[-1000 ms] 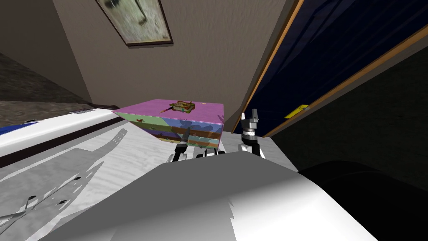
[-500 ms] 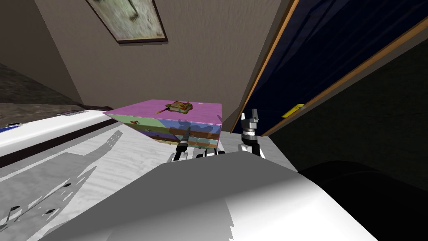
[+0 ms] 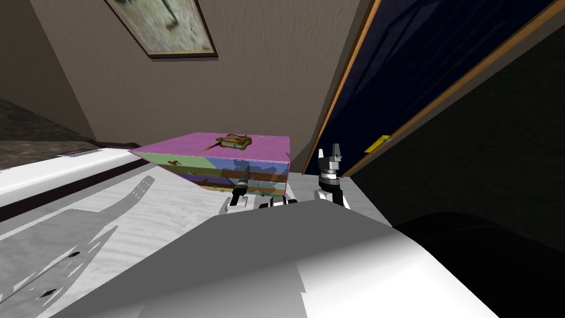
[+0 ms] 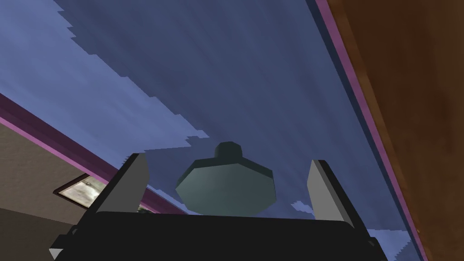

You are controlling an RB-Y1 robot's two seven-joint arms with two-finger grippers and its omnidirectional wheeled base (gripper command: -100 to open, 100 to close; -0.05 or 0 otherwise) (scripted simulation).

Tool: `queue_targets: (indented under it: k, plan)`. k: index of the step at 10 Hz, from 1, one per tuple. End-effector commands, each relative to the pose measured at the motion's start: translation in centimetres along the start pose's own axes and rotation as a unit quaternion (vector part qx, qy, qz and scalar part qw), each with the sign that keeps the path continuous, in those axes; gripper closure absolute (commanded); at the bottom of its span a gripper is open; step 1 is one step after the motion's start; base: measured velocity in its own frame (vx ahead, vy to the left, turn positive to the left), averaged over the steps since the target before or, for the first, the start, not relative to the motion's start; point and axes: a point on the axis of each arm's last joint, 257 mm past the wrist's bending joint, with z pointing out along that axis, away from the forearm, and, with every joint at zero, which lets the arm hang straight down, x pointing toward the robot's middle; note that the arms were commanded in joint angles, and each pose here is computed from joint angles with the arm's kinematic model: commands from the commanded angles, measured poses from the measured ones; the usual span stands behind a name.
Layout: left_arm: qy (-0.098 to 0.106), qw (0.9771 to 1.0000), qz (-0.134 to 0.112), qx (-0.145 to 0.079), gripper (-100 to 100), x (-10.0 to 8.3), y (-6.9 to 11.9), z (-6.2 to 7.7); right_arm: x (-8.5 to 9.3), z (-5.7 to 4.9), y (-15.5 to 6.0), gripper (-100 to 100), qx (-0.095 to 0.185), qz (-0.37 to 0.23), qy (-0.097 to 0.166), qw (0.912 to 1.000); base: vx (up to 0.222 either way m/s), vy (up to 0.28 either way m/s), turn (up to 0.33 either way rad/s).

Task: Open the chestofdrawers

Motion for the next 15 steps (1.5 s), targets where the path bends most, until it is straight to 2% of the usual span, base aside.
queue_targets:
  k: [1, 5, 6, 11, 15]
  plan:
    - [0.007, 1.0, -0.001, 0.004, 100, 0.9, -0.2, -1.4, 0.0, 0.0, 0.0, 0, 0.0, 0.0, 0.0, 1.0, 0.045, 0.005, 0.097]
    - [0.02, 0.9997, -0.004, 0.013, 100, 2.6, -1.1, -3.9, 0.0, 0.0, 0.0, 0, 0.0, 0.0, 0.0, 1.0, 0.045, 0.017, 0.085]
    - [0.016, 0.9997, -0.002, 0.017, 100, 2.2, -1.4, -3.5, 0.0, 0.0, 0.0, 0, 0.0, 0.0, 0.0, 1.0, 0.011, 0.002, 0.01]
    - [0.023, 0.9996, -0.002, 0.016, 100, 1.9, -2.1, -3.4, 0.0, 0.0, 0.0, 0, 0.0, 0.0, 0.0, 1.0, -0.143, 0.04, -0.007]
    - [0.026, 0.9995, -0.003, 0.017, 100, 1.8, -2.4, -4.2, 0.0, 0.0, 0.0, 0, 0.0, 0.0, 0.0, 1.0, -0.166, 0.043, 0.023]
